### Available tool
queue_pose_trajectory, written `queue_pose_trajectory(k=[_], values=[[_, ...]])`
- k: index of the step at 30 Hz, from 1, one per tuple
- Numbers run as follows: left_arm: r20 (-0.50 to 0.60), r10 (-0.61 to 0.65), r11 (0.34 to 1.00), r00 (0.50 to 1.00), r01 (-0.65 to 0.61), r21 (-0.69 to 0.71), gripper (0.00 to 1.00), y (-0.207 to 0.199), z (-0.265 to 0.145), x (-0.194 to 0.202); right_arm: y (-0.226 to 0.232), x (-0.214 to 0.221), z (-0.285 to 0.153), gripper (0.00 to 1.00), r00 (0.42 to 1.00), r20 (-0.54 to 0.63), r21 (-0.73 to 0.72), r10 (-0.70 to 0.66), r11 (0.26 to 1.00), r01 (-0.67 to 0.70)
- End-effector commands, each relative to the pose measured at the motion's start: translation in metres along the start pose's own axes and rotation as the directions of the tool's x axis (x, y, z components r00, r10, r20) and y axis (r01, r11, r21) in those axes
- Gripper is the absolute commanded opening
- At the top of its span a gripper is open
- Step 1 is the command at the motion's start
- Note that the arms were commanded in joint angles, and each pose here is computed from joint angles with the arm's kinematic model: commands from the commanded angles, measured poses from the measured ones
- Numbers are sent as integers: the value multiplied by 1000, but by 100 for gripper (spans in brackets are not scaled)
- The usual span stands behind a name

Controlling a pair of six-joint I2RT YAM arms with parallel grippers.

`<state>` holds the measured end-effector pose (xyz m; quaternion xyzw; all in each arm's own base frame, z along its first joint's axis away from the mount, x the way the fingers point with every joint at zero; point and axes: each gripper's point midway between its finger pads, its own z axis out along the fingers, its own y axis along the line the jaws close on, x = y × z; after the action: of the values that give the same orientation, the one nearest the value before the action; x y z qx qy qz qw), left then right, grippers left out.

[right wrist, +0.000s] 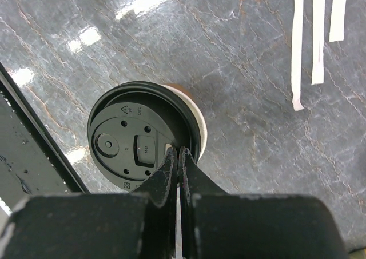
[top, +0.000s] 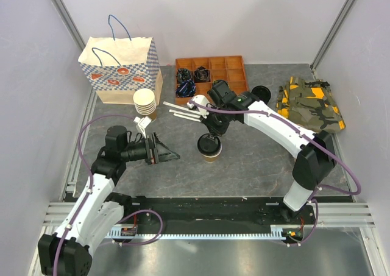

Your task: Pack the takeout coffee

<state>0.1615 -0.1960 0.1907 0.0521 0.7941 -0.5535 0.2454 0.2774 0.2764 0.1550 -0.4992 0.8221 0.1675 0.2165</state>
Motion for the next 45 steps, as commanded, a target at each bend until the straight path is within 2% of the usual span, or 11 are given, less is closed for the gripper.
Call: queue_pose_trajectory(k=[1,5,23,34,45], values=[[5,27,998,1000,-27,51,91,-12,1,-7,3,-4,7,0,999,31,-27,-25,999,26],[1,60,996,998,-59,63,91,-16,1,-8,-2,0,11,0,999,30,-20,-21,1000,21],[-17,40,998,999,-39,48,89,-10,5,-8,-5,13,24,0,999,44,-44,-6,999,8],[-26,50,998,998,-49,48,88,-10,8,-7,-5,-2,2,0,996,87,-48,-11,999,15],[-33,53,998,998,-52,46,87,-9,10,-6,-9,5,7,0,997,72,-51,-22,998,26]])
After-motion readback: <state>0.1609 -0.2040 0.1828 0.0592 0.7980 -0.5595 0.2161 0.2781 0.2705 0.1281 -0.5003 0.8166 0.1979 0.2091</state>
